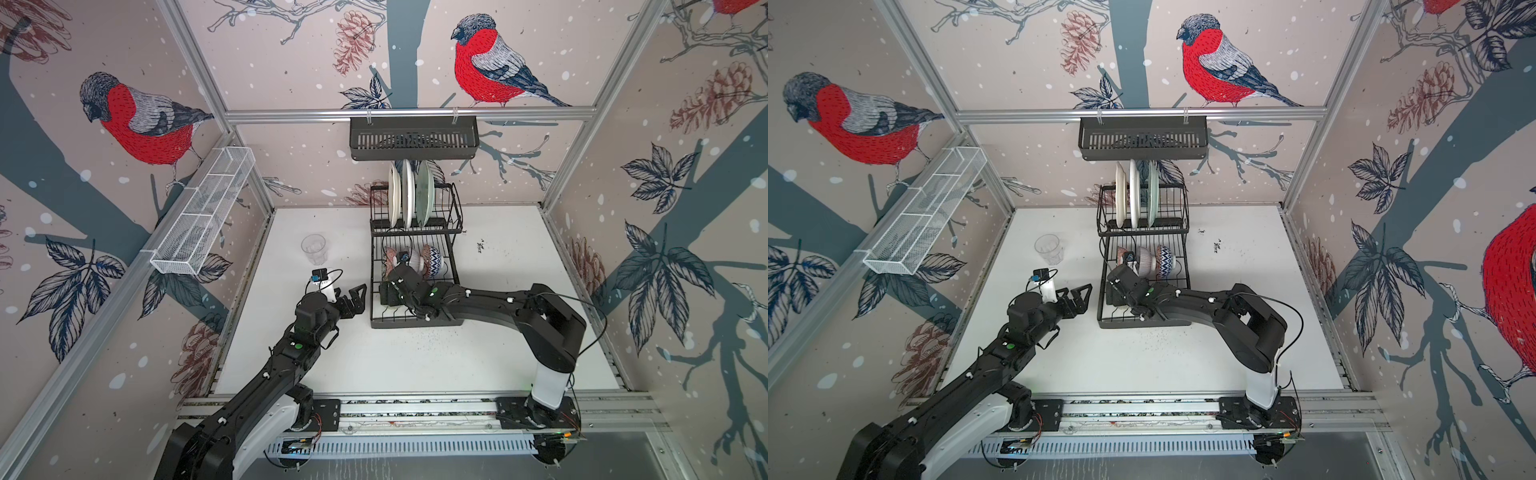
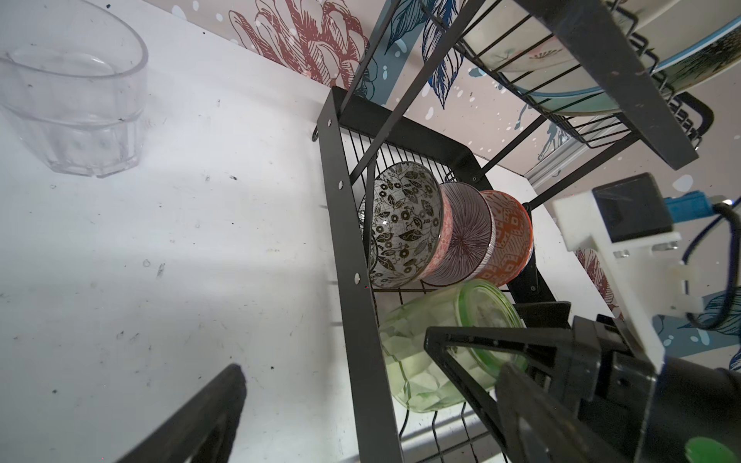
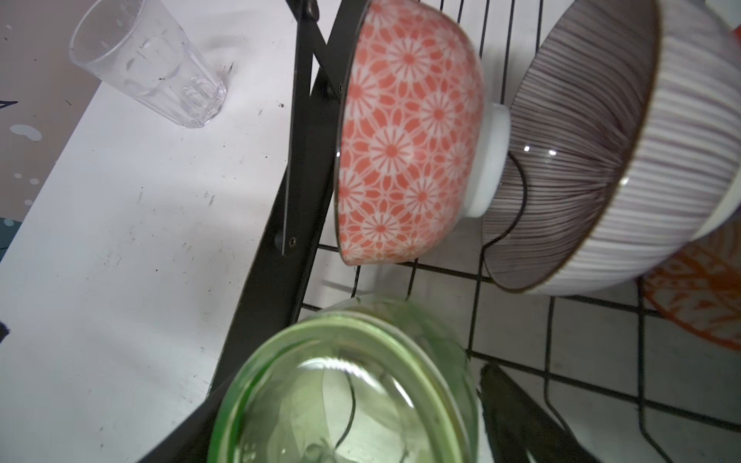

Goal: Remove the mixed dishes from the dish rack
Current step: 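Close the right gripper around the green glass tumbler in the lower tier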

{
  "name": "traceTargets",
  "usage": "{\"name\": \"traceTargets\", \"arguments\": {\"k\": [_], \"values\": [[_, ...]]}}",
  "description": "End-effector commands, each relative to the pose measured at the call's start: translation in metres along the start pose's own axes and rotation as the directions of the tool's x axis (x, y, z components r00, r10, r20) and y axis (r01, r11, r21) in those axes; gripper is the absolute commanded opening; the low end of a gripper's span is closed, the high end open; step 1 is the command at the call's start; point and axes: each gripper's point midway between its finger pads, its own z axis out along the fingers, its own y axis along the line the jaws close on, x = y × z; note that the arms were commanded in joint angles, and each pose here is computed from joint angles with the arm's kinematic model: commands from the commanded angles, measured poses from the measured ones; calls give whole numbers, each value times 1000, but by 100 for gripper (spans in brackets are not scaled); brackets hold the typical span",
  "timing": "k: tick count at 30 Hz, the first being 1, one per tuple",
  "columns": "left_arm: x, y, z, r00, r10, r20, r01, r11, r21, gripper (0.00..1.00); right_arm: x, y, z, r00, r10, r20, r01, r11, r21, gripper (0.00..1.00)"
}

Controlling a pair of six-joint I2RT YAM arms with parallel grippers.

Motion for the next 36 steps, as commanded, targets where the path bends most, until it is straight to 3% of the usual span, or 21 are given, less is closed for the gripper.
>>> {"name": "traceTargets", "arguments": {"k": [1,8,22,36], "values": [[-6,-2,0,1000,-2,21,2,1000,1,97,-2,-4,2,1000,-13,9,12,999,32,86],[-6,-1,1,1000,-6,17,6,1000,-3,97,-3,-8,8,1000,-22,11,21,997,71,80],[-5,-2,2,1000,-11,12,11,1000,1,97,-8,-1,2,1000,-12,12,11,999,46,57],[-5,1,4,1000,-11,8,11,1000,-15,97,-20,2,-13,999,12,41,-13,1000,22,54]]}}
